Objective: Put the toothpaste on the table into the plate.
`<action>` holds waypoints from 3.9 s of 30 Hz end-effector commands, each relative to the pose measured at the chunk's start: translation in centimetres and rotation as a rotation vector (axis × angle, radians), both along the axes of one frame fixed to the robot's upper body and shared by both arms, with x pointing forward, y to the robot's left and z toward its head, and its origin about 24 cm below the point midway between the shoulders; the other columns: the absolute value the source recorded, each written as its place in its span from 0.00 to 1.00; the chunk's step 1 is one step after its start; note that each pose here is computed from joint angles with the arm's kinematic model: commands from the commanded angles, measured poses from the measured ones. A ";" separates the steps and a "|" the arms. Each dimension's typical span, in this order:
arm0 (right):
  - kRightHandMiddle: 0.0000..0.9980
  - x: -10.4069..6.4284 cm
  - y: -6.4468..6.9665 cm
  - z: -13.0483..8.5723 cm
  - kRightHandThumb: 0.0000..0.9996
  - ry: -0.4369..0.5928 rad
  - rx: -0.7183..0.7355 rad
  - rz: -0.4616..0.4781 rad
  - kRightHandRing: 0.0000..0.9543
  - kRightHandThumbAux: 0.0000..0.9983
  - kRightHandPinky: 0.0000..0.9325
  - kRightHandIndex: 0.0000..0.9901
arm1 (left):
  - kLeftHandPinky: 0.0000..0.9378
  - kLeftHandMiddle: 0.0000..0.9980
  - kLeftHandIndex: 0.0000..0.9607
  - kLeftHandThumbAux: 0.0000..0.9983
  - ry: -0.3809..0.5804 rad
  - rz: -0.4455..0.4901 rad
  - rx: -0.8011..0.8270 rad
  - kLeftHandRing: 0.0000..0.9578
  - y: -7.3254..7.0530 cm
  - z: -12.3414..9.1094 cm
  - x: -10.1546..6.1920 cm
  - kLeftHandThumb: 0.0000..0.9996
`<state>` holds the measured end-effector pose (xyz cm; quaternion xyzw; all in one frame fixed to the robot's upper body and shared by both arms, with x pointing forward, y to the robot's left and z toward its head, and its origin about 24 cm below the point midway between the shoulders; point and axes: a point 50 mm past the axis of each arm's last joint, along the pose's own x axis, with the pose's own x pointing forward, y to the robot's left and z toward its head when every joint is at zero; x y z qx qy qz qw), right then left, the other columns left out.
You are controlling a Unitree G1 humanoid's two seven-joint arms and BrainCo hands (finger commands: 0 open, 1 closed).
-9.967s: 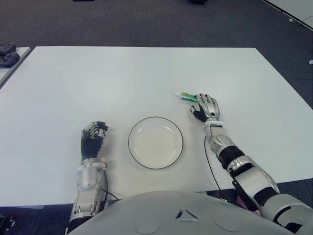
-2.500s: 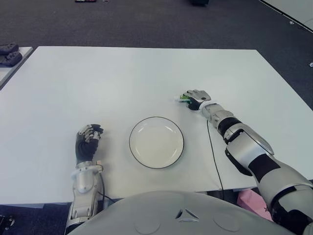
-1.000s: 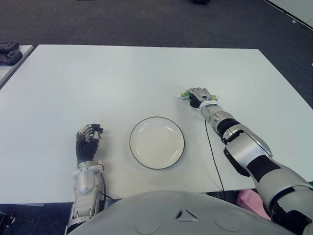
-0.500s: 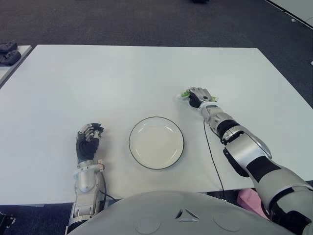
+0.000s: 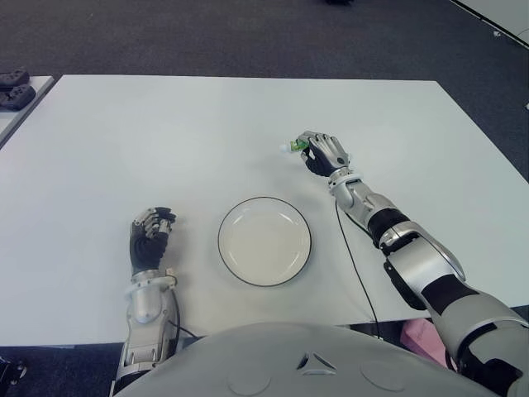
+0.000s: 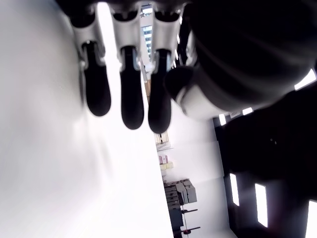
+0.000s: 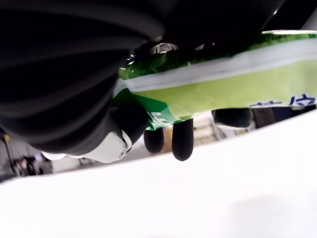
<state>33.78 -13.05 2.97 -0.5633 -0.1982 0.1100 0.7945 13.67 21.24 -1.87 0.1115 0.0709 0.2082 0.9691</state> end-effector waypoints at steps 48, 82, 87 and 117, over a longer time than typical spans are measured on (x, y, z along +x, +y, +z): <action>0.57 -12.6 4.1 -1.6 0.85 -0.113 -0.216 0.978 0.92 0.68 0.95 0.43 | 0.50 0.49 0.45 0.72 0.035 -0.017 -0.028 0.49 -0.7 -0.4 0.4 0.72; 0.00 -11.7 3.4 1.5 0.31 0.059 -0.462 0.892 0.00 0.24 0.00 0.00 | 0.49 0.48 0.45 0.72 0.040 -0.015 -0.011 0.48 -0.5 -0.5 0.6 0.72; 0.00 -11.4 3.3 2.3 0.31 0.018 -0.452 0.891 0.00 0.24 0.00 0.00 | 0.49 0.49 0.45 0.72 0.041 -0.018 -0.012 0.48 -0.5 -0.6 0.7 0.72; 0.00 -9.9 1.3 3.4 0.17 0.169 0.356 0.551 0.00 0.43 0.05 0.00 | 0.52 0.49 0.45 0.72 0.038 -0.020 -0.030 0.50 -0.6 -0.7 0.9 0.72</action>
